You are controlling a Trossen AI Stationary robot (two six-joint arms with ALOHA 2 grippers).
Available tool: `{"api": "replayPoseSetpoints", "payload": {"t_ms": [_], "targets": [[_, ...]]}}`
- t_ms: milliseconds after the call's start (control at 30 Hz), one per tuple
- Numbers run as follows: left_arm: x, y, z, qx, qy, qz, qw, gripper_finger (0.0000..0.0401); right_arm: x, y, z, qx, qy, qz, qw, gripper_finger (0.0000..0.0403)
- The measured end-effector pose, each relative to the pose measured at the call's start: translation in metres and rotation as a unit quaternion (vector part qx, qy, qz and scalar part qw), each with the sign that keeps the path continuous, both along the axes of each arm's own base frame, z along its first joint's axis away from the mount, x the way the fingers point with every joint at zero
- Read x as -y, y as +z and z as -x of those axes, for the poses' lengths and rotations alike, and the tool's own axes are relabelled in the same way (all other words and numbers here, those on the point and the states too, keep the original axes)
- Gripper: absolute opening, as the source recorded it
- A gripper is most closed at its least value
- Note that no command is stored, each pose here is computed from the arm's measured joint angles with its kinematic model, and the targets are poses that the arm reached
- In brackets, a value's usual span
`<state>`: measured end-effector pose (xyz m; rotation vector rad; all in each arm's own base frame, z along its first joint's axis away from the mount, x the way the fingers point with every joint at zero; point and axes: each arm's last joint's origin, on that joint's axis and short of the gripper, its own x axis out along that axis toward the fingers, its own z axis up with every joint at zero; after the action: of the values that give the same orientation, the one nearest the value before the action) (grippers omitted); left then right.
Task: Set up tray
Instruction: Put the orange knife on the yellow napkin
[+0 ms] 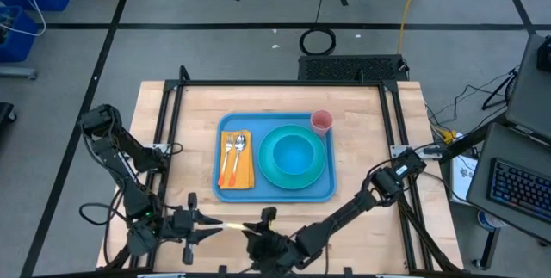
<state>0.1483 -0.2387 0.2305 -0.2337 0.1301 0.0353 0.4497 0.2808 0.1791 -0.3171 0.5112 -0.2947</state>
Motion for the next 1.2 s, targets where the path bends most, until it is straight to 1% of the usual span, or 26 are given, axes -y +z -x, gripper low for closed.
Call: {"api": "replayPoseSetpoints", "payload": {"t_ms": [133, 300, 400, 567, 667, 800, 933, 1067, 1133, 1200], "targets": [[0.002, 0.009, -0.001, 0.027, 0.002, -0.017, 0.999, 0.0078, -0.002, 0.013, 0.01, 0.01, -0.031, 0.036, 0.999, 0.006], [0.003, 0.021, 0.0, 0.057, -0.001, -0.043, 0.997, 0.0078, -0.003, 0.016, 0.018, 0.029, -0.087, 0.102, 0.99, 0.006], [0.003, 0.026, 0.0, 0.07, -0.001, -0.052, 0.996, 0.0078, -0.002, 0.017, 0.018, 0.036, -0.105, 0.13, 0.985, 0.006], [0.004, 0.026, 0.0, 0.071, -0.012, -0.074, 0.995, 0.0078, 0.0, 0.02, 0.02, 0.044, -0.136, 0.174, 0.974, 0.006], [0.005, 0.025, 0.001, 0.068, -0.016, -0.083, 0.994, 0.0078, 0.0, 0.03, 0.024, 0.055, -0.157, 0.195, 0.967, 0.006], [0.007, 0.025, 0.003, 0.068, -0.03, -0.098, 0.992, 0.0078, 0.001, 0.051, 0.033, 0.067, -0.172, 0.206, 0.961, 0.006], [0.006, 0.023, 0.003, 0.062, -0.03, -0.102, 0.992, 0.0078, 0.001, 0.066, 0.039, 0.083, -0.175, 0.189, 0.963, 0.006], [0.002, 0.021, -0.002, 0.056, -0.008, -0.097, 0.994, 0.0078, 0.001, 0.074, 0.039, 0.095, -0.176, 0.172, 0.965, 0.006], [0.0, 0.021, -0.006, 0.055, 0.005, -0.092, 0.994, 0.0078, 0.004, 0.077, 0.034, 0.094, -0.166, 0.162, 0.968, 0.006], [-0.003, 0.02, -0.011, 0.053, 0.005, -0.089, 0.995, 0.0078, 0.005, 0.08, 0.029, 0.09, -0.153, 0.161, 0.971, 0.006]]}}
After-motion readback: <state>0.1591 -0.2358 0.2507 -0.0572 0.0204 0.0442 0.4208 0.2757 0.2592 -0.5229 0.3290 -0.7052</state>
